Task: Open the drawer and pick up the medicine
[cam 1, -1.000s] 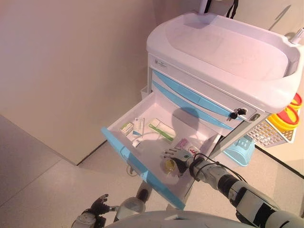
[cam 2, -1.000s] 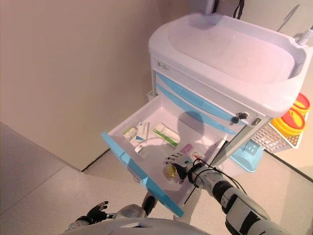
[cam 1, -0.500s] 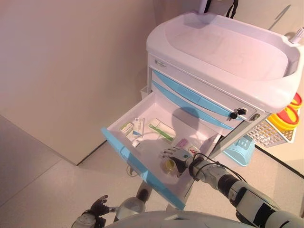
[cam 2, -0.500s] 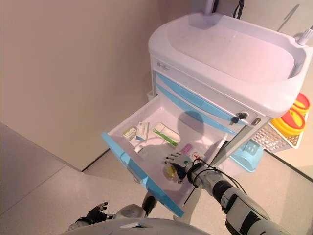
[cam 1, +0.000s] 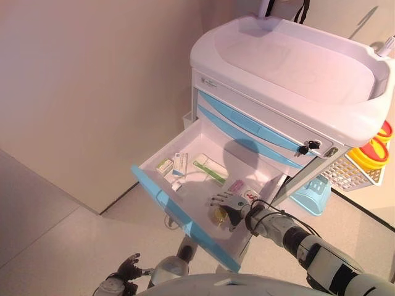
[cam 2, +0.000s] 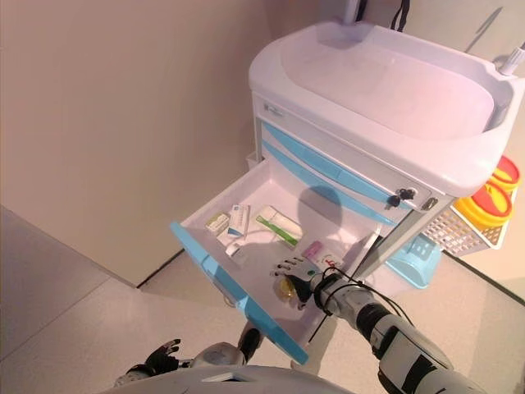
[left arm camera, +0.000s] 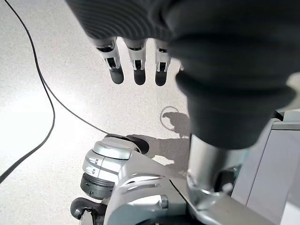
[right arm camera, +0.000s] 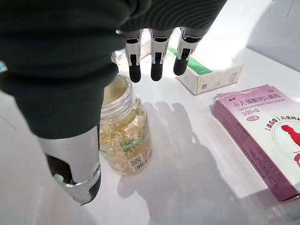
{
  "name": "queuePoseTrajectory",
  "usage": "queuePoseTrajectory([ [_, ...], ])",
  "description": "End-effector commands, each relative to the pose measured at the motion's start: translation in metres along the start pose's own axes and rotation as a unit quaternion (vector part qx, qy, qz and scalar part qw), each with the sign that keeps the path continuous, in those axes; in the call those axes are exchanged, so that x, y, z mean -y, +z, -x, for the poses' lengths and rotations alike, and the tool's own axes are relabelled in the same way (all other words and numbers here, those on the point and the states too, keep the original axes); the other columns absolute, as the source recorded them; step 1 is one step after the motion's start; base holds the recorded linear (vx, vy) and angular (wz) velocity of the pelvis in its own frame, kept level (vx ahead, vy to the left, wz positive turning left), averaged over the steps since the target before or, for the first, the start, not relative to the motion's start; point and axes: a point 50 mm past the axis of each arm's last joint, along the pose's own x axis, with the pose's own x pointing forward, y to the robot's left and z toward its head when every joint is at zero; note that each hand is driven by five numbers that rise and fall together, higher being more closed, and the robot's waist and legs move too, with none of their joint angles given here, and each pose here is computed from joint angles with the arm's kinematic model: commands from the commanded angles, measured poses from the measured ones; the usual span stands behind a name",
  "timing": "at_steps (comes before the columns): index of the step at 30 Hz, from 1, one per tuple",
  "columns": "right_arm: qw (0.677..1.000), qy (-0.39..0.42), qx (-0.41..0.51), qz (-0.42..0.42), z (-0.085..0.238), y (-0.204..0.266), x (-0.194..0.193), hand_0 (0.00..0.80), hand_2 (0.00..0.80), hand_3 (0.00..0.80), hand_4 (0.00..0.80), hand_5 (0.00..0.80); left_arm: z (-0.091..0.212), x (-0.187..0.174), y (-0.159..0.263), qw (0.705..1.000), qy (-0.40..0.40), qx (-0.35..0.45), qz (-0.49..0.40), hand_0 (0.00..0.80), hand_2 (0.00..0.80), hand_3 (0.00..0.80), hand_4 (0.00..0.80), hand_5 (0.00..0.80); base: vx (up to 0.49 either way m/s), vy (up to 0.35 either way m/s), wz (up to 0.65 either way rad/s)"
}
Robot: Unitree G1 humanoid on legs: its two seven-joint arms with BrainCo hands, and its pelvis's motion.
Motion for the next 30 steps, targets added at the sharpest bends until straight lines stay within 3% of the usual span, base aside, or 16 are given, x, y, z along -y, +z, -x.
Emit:
queuePoseTrajectory([
  [1, 0.999, -0.038, 0.026, -0.006, -0.004, 0.009, 0.016, 0.665, 0.665, 0.665, 0.665, 0.665, -0.002, 0.009, 0.000, 1.000, -0.013, -0.004, -0.025, 0.000, 0.000, 0.000, 0.000, 0.000, 0.000, 0.000, 0.00],
  [2, 0.999, -0.036, 0.026, -0.007, -0.004, 0.010, 0.016, 0.800, 0.800, 0.800, 0.800, 0.800, -0.002, 0.009, 0.000, 1.000, -0.014, -0.005, -0.024, 0.000, 0.000, 0.000, 0.000, 0.000, 0.000, 0.000, 0.00],
  [24, 0.999, -0.023, 0.030, -0.017, 0.002, 0.012, 0.005, 0.800, 0.800, 0.800, 0.800, 0.800, -0.001, 0.010, -0.003, 1.000, -0.015, -0.008, -0.025, 0.000, 0.000, 0.000, 0.000, 0.000, 0.000, 0.000, 0.00],
  [30, 0.997, -0.051, 0.057, -0.013, 0.004, 0.012, 0.020, 0.800, 0.800, 0.800, 0.800, 0.800, -0.001, 0.007, -0.004, 1.000, -0.012, -0.011, -0.022, 0.000, 0.000, 0.000, 0.000, 0.000, 0.000, 0.000, 0.00],
])
